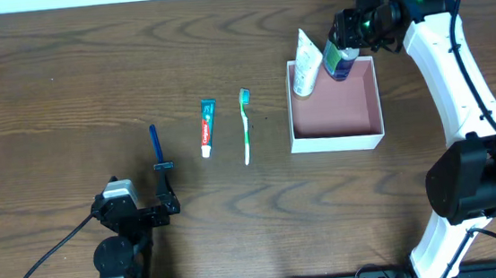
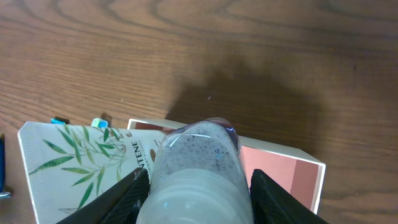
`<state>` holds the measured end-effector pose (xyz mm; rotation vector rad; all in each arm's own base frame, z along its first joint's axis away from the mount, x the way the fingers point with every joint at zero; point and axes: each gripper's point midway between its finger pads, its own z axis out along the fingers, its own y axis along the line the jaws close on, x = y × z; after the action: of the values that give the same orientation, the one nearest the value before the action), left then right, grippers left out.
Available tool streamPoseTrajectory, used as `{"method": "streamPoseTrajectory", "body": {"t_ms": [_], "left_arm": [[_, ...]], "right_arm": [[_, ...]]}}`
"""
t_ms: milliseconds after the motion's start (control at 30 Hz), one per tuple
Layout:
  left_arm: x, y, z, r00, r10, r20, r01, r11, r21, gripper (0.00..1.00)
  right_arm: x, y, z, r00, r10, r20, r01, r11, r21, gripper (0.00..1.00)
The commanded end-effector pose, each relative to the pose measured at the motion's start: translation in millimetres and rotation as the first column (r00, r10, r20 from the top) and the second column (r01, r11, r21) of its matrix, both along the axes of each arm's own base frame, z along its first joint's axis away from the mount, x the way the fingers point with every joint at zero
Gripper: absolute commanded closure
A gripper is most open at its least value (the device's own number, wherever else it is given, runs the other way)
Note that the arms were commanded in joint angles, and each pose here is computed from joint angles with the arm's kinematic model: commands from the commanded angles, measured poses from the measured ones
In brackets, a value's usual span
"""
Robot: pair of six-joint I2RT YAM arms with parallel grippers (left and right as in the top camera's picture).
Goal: Pack container
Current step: 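Carry the pump bottle over the box and lower it inside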
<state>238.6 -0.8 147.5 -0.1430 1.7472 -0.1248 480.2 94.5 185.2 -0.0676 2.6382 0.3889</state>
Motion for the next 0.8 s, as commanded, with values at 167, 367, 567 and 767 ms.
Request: {"method": "streamPoseTrajectory", "body": {"t_ms": [167,367,567,767], "left_arm": [[-1.1,-1.6,-14.1,0.999,-0.013,-0.040,0.013,1.000,0.010,0.02],[-1.1,-1.6,-14.1,0.999,-0.013,-0.040,0.013,1.000,0.010,0.02],[-1.1,-1.6,-14.1,0.999,-0.013,-0.040,0.013,1.000,0.010,0.02],[-1.1,-1.6,-14.1,0.999,-0.013,-0.040,0.013,1.000,0.010,0.02]], "right_arm": [[-1.1,6.9,-13.2,0.999,-0.002,-0.043,0.002,1.000,0.007,0.62],[-13.3,5.6,-1.0,0.999,0.000,-0.052,0.001,1.000,0.010,0.62],[-27.7,4.2,4.0,0.996,0.001,-0.085,-0.001,1.000,0.005,0.62],[-28.3,2.4,1.9,0.996,0.003,-0.088,-0.004,1.000,-0.008,0.62]]}}
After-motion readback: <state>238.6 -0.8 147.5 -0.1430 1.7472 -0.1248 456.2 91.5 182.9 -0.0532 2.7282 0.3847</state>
